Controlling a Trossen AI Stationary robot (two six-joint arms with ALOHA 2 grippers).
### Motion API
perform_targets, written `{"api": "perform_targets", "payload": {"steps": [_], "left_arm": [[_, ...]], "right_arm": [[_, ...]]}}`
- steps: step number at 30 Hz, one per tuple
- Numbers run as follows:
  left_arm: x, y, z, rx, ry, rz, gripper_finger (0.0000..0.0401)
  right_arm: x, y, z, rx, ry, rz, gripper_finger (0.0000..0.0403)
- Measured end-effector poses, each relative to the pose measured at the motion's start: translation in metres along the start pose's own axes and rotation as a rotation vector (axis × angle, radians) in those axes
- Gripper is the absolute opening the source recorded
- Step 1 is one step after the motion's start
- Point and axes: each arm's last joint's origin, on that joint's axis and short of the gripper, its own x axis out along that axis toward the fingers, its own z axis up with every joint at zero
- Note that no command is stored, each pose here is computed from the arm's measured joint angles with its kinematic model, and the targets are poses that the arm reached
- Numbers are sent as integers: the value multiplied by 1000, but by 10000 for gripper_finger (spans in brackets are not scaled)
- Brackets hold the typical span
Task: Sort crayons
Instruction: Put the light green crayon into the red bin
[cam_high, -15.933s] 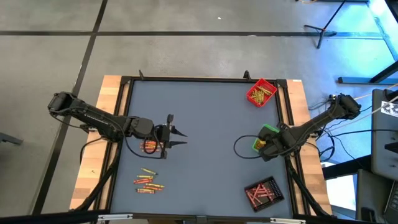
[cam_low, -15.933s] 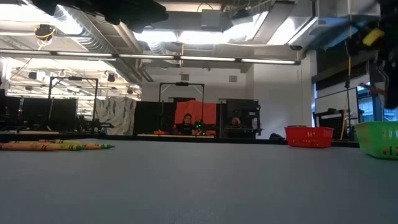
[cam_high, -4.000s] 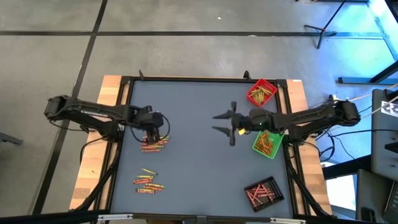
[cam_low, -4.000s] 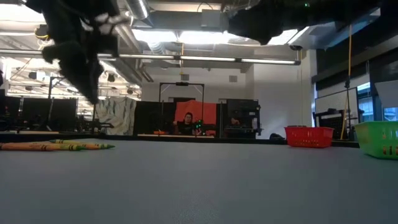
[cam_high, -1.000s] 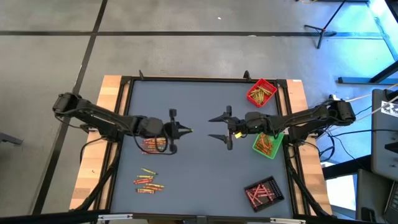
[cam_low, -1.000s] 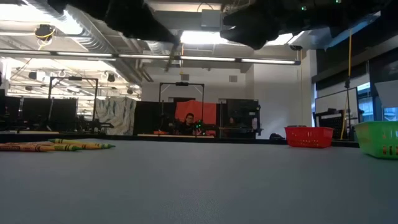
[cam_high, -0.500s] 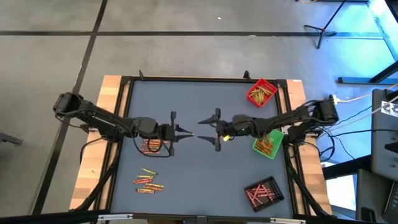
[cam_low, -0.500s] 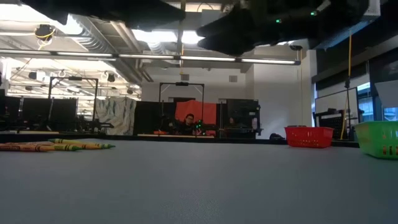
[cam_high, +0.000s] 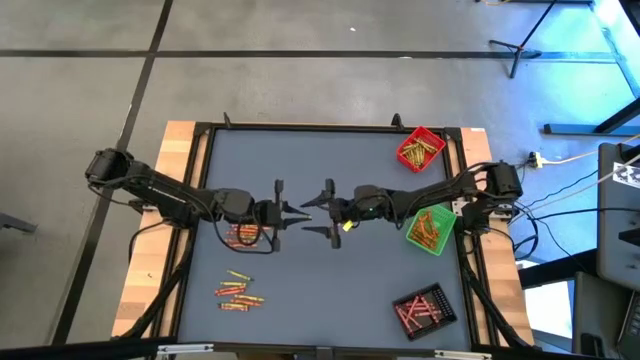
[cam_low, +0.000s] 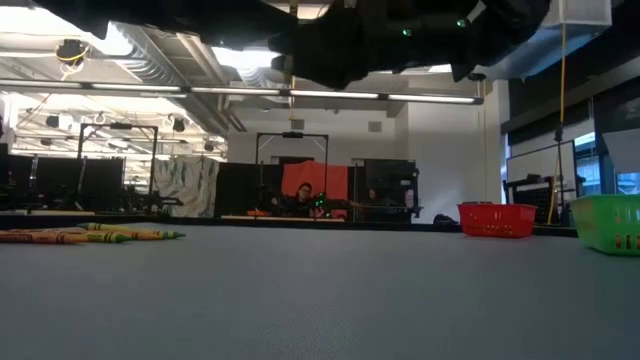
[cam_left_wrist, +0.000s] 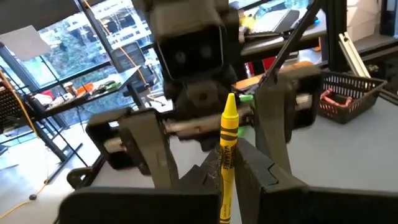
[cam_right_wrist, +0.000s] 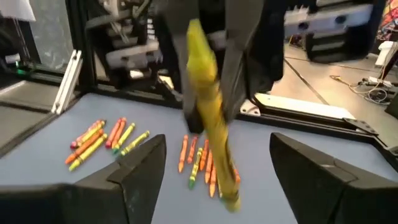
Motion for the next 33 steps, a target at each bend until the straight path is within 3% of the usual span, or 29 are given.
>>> {"api": "perform_targets", "payload": {"steps": [4,10,12,18,22,26,30,33], "left_arm": [[0,0,0,1,4,-3,8],[0,0,-1,1,8,-5,8],[0,0,-1,-4,9,1,8],[0,0,1,-21,-4,-3,41],[-6,0,5,-19,-4,-7,92],[-24,1,15,-13,23,13,125],[-46,7,21,8,98,106,131],[-59,10,20,12,165,169,132]], "right_arm": [[1,4,4,0,-10,11,216],[1,3,2,-21,13,-39,49],[1,3,2,-30,15,-41,17],[1,3,3,-45,5,-42,48],[1,2,1,-49,32,-68,22],[-8,-1,5,-67,118,-155,16],[-22,-5,11,-50,230,-265,37],[-38,-9,20,-56,307,-352,31]]}}
